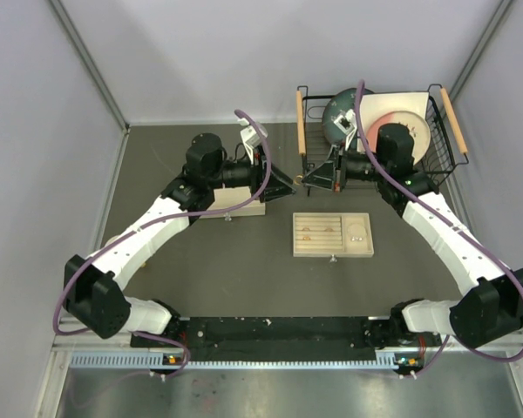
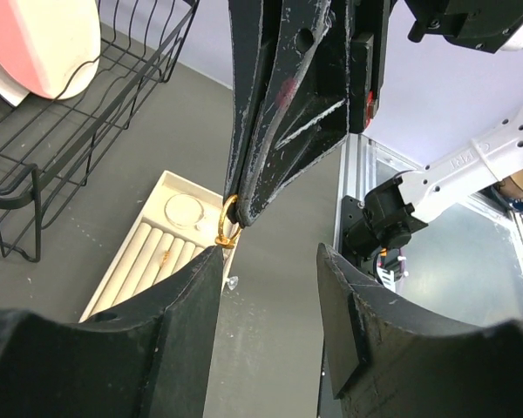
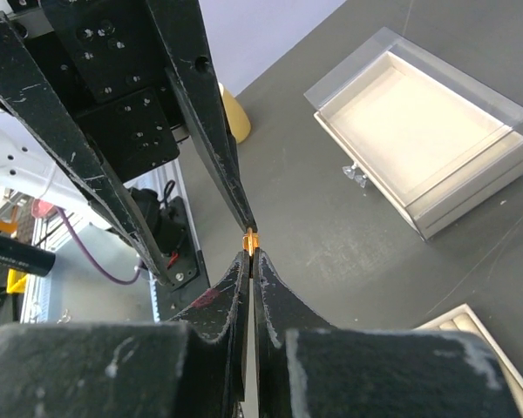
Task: Organize the mixed jewelry
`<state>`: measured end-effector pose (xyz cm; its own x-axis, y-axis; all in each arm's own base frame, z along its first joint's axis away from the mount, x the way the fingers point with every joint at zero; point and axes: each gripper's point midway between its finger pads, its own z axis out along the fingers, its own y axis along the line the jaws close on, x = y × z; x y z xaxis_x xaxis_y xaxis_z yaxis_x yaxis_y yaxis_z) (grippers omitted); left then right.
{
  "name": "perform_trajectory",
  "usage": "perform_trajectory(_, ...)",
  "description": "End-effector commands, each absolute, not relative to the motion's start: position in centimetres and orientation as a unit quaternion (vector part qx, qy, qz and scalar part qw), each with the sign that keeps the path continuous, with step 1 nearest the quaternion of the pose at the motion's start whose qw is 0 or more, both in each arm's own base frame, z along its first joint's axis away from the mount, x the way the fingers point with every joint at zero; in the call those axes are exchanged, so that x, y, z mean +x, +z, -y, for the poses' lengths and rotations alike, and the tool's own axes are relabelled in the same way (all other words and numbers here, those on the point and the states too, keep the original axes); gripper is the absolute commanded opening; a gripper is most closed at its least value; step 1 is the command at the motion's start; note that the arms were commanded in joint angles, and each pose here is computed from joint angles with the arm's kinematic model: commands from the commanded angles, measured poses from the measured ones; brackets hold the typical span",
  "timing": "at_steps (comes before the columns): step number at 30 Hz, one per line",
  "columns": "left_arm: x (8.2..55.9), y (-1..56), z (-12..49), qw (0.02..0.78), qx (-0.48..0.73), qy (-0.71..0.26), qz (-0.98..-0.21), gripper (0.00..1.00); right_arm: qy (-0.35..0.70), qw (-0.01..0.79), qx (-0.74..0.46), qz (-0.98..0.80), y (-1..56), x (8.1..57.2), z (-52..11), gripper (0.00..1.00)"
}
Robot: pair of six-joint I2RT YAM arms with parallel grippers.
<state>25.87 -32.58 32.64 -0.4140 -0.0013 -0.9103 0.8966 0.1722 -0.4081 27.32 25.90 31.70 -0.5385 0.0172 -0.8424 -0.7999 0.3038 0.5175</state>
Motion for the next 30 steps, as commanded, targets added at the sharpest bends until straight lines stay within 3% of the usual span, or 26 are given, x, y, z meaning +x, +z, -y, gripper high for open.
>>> perform_trajectory(1, 26.0, 34.4, 32.7, 0.436, 0.355, -0.55, -0.617, 0.53, 0.533, 0.421, -0.3, -0.671, 34.5, 26.5, -25.9, 0.0)
perform_trajectory(17, 26.6, 34.8, 32.8, 0.434, 0.345, -0.554, -0.621, 0.51, 0.537, 0.418, -0.299, -0.669, 34.4, 26.0, -25.9, 0.0)
perform_trajectory(30, 26.5, 35.2, 33.3, 0.419, 0.341, -0.573, -0.616, 0.42, 0.537, 0.415, -0.298, -0.671, 34.0, 26.0, -26.1, 0.0)
